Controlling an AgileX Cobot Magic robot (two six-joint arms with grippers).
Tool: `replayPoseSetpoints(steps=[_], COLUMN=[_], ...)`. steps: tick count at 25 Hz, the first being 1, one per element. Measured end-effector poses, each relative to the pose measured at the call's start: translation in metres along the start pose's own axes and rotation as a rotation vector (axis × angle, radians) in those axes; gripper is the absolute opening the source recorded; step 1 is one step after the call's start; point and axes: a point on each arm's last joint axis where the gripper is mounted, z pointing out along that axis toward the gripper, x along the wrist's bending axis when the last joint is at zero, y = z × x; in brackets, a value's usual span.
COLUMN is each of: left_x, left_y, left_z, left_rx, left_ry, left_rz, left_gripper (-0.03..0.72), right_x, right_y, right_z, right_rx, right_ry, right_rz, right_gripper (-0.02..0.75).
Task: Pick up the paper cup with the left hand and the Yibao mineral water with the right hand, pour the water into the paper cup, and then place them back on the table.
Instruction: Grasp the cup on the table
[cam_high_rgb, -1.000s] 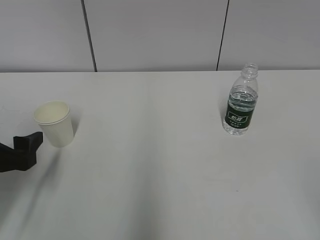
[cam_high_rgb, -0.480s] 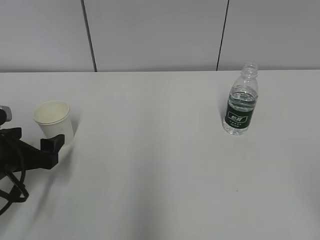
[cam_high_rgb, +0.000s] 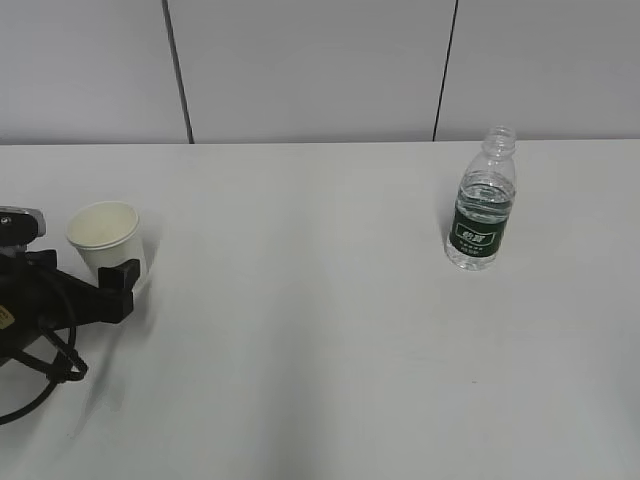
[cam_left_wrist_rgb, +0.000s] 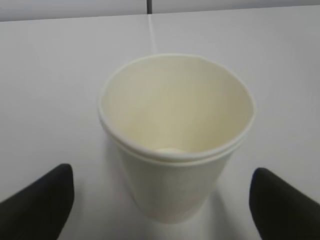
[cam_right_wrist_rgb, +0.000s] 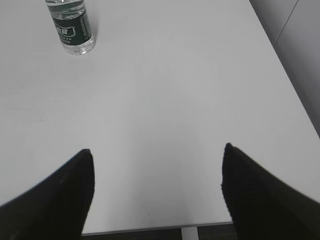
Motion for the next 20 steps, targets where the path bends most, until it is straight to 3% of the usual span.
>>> replayPoseSetpoints(steps=[9, 20], left_x=[0.000, 0.001], left_y=[-0.008, 0.002], left_z=[0.022, 0.041], left_rx=[0.005, -0.069], left_ry=[0.006, 0.020], left_rz=[-0.003, -0.011], left_gripper=[0.645, 0.643], right_x=[0.000, 0.000], right_y=[0.000, 0.000], right_z=[0.000, 0.000], right_rx=[0.000, 0.000], right_ry=[0.001, 0.002], right_rz=[0.001, 0.001], right_gripper=[0.586, 0.586])
